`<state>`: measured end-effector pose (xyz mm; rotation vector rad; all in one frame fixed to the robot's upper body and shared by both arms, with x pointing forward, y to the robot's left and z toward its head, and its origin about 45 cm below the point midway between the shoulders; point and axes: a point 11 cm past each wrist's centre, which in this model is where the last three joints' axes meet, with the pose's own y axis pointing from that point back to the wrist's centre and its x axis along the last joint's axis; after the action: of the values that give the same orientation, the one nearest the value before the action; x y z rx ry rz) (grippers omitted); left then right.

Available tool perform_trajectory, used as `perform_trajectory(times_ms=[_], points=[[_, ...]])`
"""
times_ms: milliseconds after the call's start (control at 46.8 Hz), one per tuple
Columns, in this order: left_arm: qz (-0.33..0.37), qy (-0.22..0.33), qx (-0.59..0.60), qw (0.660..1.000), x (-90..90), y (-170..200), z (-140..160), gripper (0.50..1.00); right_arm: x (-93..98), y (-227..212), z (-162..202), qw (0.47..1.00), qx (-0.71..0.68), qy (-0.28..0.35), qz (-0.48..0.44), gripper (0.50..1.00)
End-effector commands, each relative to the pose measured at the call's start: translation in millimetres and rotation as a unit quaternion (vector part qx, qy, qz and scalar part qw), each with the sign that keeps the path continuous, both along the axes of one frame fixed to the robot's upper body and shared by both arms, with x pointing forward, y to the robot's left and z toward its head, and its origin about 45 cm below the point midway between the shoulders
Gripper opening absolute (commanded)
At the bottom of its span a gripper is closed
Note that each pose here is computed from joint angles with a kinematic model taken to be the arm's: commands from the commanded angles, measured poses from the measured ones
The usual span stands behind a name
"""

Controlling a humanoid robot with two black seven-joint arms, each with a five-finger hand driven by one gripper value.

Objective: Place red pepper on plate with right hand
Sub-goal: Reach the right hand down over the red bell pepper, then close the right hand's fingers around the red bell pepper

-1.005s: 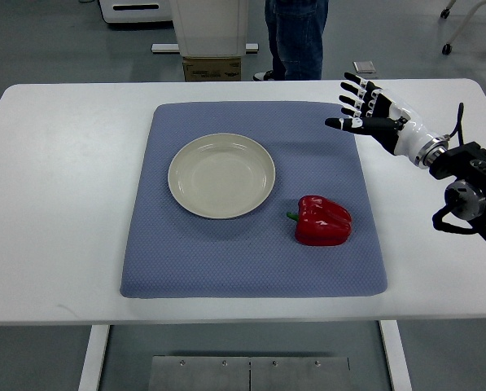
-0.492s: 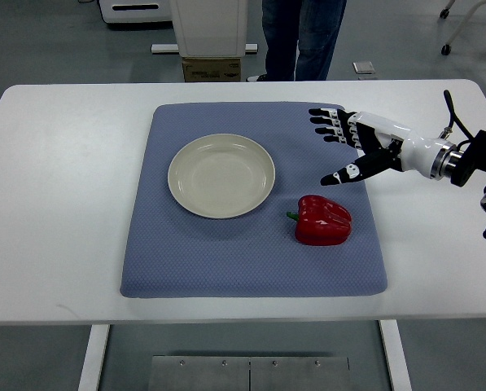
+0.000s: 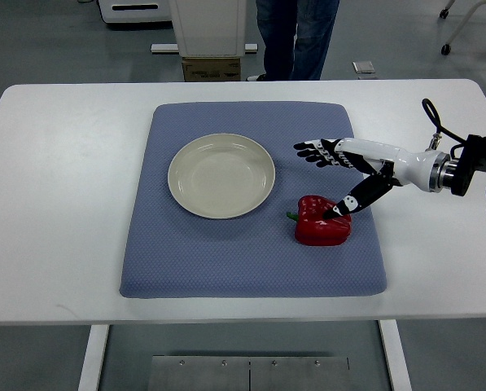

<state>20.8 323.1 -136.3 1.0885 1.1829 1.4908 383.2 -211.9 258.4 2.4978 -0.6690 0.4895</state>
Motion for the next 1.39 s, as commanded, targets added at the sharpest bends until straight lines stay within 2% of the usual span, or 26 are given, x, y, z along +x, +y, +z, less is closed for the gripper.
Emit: perform_trajectory(times_ms=[0, 641, 1368], points=[[0.0, 0.0, 0.0, 1.0, 0.0, 0, 0, 1.0, -2.8, -2, -6, 1.0, -0.009, -0.004, 0.002, 0.933], [0.0, 0.0, 0.0, 1.0, 0.0, 0, 0, 1.0, -16.9, 16, -34, 0.998, -0.045, -0.018, 0.035, 0.931], [0.0, 0.0, 0.0, 1.0, 0.0, 0, 0, 1.0, -10.1, -4, -52, 0.997, -0.078, -0.021, 0.012, 0.899]])
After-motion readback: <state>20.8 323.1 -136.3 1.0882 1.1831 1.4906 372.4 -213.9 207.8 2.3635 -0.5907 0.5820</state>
